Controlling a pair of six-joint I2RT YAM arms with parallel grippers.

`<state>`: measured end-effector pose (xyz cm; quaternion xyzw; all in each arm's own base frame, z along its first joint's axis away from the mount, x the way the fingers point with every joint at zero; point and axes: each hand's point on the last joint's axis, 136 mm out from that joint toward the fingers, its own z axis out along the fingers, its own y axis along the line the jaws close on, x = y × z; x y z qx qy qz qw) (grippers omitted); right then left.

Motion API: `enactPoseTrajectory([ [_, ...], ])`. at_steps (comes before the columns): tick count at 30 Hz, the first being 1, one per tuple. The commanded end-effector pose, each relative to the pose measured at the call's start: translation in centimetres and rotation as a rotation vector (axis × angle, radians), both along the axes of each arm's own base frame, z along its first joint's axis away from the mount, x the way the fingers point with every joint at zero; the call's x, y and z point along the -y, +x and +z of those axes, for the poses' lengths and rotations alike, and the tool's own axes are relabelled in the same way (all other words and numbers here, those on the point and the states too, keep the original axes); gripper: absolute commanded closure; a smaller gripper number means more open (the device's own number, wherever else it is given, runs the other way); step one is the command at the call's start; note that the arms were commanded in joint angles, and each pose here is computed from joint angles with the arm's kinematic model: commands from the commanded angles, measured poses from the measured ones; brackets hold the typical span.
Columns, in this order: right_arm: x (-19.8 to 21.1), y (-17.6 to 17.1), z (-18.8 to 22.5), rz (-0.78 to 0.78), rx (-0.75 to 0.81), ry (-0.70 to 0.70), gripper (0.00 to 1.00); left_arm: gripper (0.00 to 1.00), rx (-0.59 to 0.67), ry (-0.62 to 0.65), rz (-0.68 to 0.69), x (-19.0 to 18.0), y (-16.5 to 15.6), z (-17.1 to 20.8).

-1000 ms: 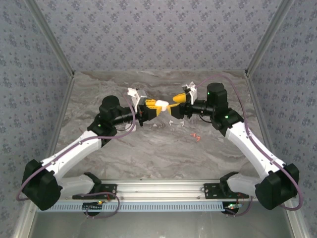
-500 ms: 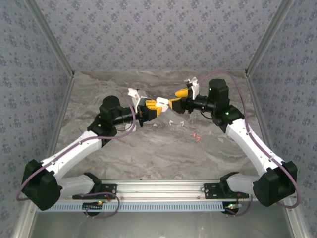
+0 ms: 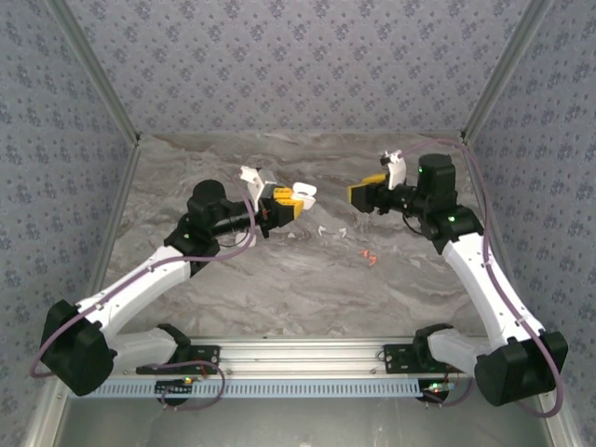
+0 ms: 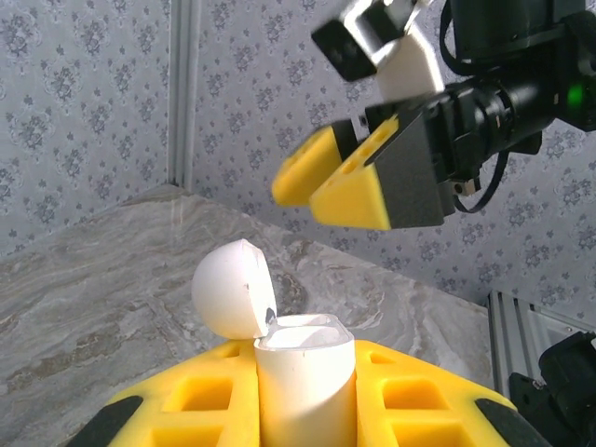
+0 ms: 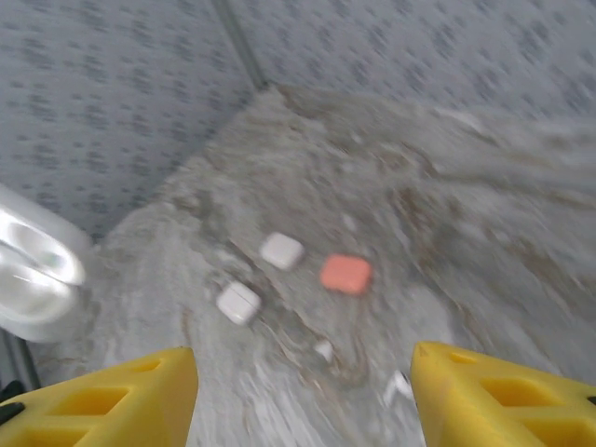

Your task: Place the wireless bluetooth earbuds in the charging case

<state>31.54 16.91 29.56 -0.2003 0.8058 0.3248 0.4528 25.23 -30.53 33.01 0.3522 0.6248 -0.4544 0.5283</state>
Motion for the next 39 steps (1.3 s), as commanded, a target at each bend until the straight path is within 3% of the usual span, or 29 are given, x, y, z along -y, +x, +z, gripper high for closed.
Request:
enactPoseTrajectory([
  [1,3.1,-1.3,-7.1,-0.138,-0.282,-0.118,0.37,1.0,0.055,-0.016,0.001,-0.3,-0.8,1.3],
  [7,4.9,-0.4,-13.3,-0.239,-0.468,-0.286,0.41,1.0,0.058,-0.017,0.005,-0.4,-0.9,1.4],
  [16,3.0,3.2,-19.8,-0.213,-0.601,-0.498,0.47,1.0,0.047,-0.011,0.008,-0.5,-0.9,1.3],
  [27,0.0,6.2,-24.7,-0.15,-0.666,-0.598,0.52,1.0,0.036,-0.005,0.008,-0.3,-0.9,1.0],
  [39,-1.2,5.5,-27.2,-0.095,-0.727,-0.63,0.59,1.0,0.037,0.002,0.011,-0.3,-0.8,1.1],
])
